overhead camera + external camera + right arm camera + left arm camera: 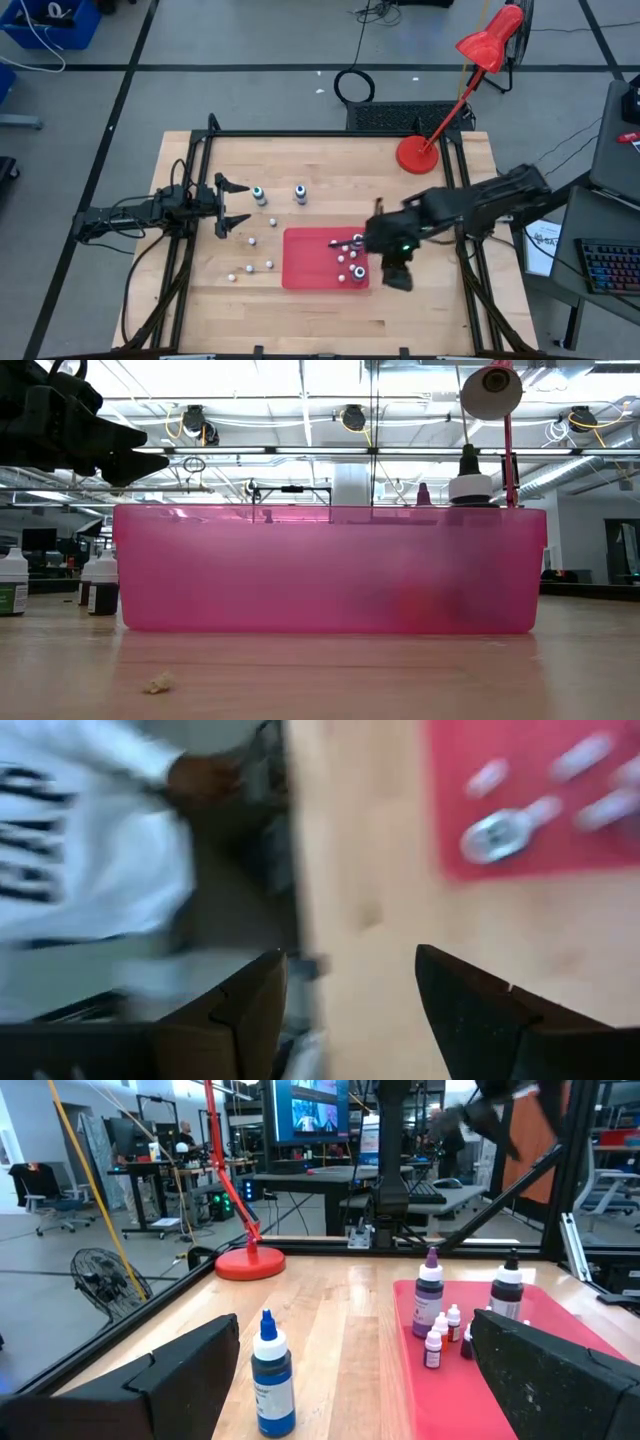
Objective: Pick & Place food coloring
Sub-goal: Put the large green food coloring bottle into the pink bin
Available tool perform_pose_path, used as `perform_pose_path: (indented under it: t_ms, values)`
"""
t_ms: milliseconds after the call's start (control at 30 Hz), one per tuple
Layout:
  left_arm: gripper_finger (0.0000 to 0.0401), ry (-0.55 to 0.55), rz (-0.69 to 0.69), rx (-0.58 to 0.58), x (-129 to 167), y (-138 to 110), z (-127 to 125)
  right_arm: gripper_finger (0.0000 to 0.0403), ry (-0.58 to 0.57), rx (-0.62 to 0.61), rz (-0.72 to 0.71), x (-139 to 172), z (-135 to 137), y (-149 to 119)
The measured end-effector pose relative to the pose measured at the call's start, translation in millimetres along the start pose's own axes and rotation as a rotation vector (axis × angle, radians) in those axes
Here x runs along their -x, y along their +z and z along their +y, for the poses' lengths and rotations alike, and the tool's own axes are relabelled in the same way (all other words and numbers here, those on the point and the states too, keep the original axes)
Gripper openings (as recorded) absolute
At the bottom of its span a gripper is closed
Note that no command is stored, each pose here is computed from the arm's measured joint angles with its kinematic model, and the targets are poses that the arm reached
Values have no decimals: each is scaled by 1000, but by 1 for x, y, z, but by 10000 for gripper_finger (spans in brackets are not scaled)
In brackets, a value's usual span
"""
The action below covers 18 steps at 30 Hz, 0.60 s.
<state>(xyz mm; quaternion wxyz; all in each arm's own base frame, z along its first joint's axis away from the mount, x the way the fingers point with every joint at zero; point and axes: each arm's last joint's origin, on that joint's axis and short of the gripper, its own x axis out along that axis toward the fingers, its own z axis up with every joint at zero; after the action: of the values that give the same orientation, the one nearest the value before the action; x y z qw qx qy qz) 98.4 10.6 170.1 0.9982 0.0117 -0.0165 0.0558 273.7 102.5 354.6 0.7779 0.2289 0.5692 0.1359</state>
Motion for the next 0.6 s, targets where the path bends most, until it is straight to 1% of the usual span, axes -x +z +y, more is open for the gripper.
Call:
perform_pose_path:
  t_ms: [67, 133, 167, 233, 300, 367, 433, 533, 600]
  values:
    - [392, 0, 0, 0, 0, 0, 0, 210, -112, 156, -161, 13, 4, -15]
    - [392, 0, 0, 0, 0, 0, 0, 210, -171, 326, -332, 24, 5, -33]
    - [392, 0, 1, 0, 0, 0, 0, 210, -173, 405, -412, 27, 3, -43]
    - [392, 0, 0, 0, 0, 0, 0, 210, -127, 533, -549, 27, -9, -63]
    - [392, 0, 0, 0, 0, 0, 0, 210, -89, 614, -685, 22, -30, -80]
    - [392, 0, 0, 0, 0, 0, 0, 210, -96, 643, -812, 13, -59, -95]
    - [392, 0, 0, 0, 0, 0, 0, 210, -130, 611, -912, 2, -91, -108]
    - [392, 0, -1, 0, 0, 0, 0, 210, -144, 525, -1011, -11, -132, -125]
    - [392, 1, -8, -1, 0, 1, 0, 210, -103, 514, -1043, -16, -151, -133]
